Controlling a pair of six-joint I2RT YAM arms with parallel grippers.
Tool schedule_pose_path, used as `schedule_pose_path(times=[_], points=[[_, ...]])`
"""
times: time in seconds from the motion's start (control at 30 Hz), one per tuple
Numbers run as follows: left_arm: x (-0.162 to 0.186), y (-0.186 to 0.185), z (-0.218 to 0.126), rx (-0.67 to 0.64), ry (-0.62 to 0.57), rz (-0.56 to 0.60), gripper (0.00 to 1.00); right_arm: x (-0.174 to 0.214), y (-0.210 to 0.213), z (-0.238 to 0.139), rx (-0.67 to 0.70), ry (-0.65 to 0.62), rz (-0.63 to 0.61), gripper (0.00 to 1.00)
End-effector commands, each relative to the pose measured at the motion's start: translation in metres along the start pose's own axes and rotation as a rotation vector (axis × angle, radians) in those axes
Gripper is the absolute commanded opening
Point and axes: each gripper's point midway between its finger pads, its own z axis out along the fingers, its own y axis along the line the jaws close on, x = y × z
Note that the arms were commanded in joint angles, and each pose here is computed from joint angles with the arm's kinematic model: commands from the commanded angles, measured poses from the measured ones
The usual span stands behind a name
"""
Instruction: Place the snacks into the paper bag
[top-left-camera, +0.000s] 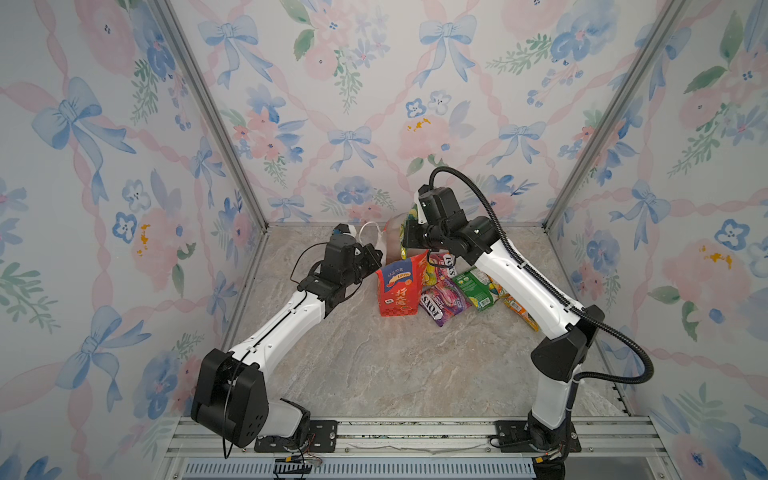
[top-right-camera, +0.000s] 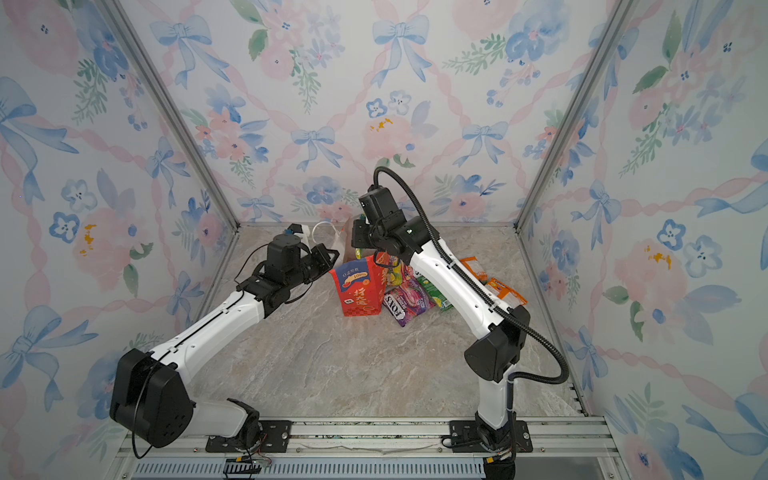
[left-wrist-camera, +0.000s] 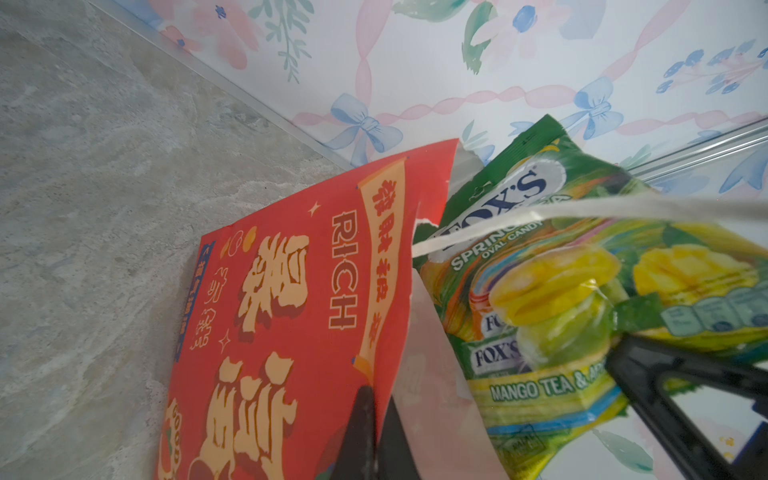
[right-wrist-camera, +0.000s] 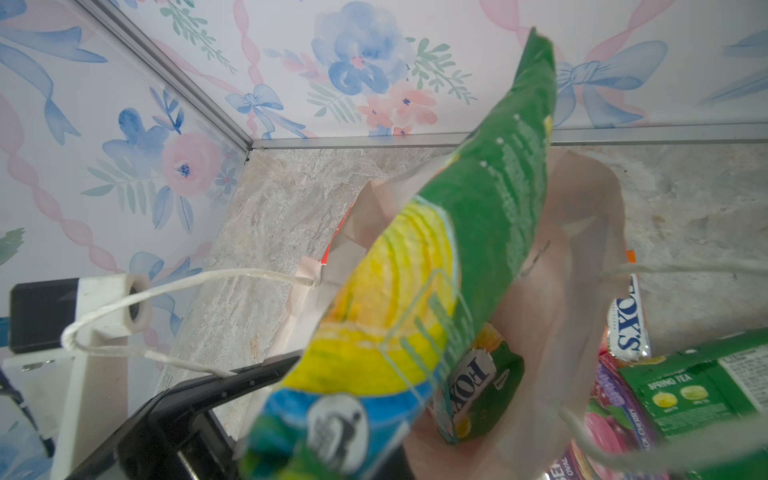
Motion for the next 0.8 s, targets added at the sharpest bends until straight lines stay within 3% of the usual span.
schedule_pose_path(times=[0.0, 0.47, 0.77], points=[[0.000, -0.006, 0.003, 0.020, 0.000, 0.003, 0.00, -0.013, 0.008, 0.001, -0.012, -0.056, 0.002, 0.00], [-0.002, -0.009, 0.000, 0.028, -0.006, 0.006, 0.00, -0.010, 0.007, 0.008, -0.004, -0.048, 0.014, 0.00], [-0.004, -0.010, -0.001, 0.027, -0.015, 0.006, 0.00, 0.013, -0.001, 0.003, 0.031, 0.054, -0.151, 0.00]])
